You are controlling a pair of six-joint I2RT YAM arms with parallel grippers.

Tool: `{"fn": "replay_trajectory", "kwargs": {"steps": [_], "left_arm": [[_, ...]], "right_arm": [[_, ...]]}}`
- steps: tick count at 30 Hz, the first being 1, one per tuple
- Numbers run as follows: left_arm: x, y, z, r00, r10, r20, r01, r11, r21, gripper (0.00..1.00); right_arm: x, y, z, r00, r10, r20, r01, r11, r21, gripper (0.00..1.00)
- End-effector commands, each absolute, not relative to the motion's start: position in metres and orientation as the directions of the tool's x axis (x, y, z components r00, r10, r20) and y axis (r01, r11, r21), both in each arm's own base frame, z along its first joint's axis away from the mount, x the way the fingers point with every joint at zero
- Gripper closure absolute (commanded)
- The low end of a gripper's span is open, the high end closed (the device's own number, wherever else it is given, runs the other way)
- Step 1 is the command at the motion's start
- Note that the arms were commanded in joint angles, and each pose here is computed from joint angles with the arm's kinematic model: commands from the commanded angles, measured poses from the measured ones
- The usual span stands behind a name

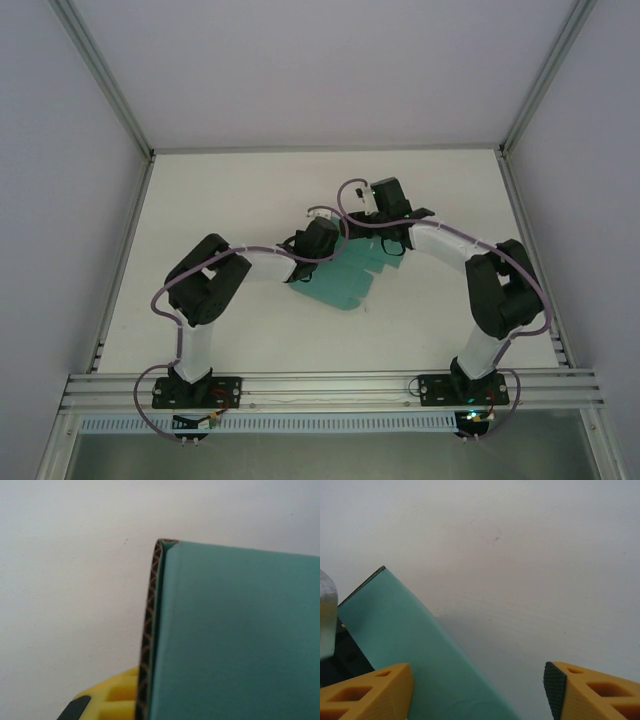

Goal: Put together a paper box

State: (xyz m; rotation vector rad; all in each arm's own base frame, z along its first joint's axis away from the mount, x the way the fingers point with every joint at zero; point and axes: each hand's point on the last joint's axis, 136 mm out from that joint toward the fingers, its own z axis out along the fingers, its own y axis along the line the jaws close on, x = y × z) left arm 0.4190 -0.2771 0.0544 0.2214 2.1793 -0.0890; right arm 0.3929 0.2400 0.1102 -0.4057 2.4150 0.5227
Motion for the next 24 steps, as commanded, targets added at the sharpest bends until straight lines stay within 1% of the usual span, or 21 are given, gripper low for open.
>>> {"fn": "replay_trajectory", "kwargs": {"steps": [1,4,5,7,9,11,14,18,24], "left_arm": [[0.42,-0.257,0.07,-0.557,0.063,-0.828,0.123,0.992,-0.008,1.0],[0.416,-0.262,0.094,-0.544,0.014,-0.839,0.139,0.987,-0.074,1.0],[0.416,-0.26,0.101,-0.539,0.005,-0.842,0.133,0.988,-0.079,1.0],[0.416,-0.253,0.112,-0.529,-0.01,-0.849,0.099,0.992,-0.074,1.0],[0.414,-0.249,0.118,-0.52,-0.009,-0.854,0.088,0.994,-0.064,1.0],[0.411,-0.245,0.121,-0.52,-0.013,-0.854,0.082,0.994,-0.065,1.0],[0.407,-0.239,0.126,-0.519,-0.021,-0.855,0.067,0.996,-0.065,1.0],[0.404,-0.235,0.134,-0.508,-0.025,-0.861,0.061,0.996,-0.064,1.0],[0.405,-0.238,0.143,-0.507,-0.03,-0.861,0.07,0.995,-0.076,1.0]], "right_arm": [[0.37,0.216,0.09,-0.829,-0.181,-0.529,-0.33,0.922,0.203,0.2],[0.388,0.207,0.128,-0.778,-0.174,-0.603,-0.311,0.942,0.129,0.02],[0.393,0.203,0.142,-0.756,-0.168,-0.633,-0.299,0.948,0.106,0.0],[0.398,0.195,0.173,-0.705,-0.163,-0.69,-0.293,0.953,0.075,0.0],[0.395,0.193,0.2,-0.661,-0.167,-0.732,-0.318,0.946,0.071,0.0],[0.389,0.185,0.216,-0.634,-0.174,-0.753,-0.316,0.947,0.048,0.0],[0.38,0.167,0.22,-0.636,-0.177,-0.751,-0.281,0.96,0.012,0.0],[0.371,0.151,0.209,-0.663,-0.171,-0.729,-0.256,0.967,0.006,0.0],[0.361,0.156,0.177,-0.716,-0.15,-0.682,-0.263,0.963,0.064,0.0]]}}
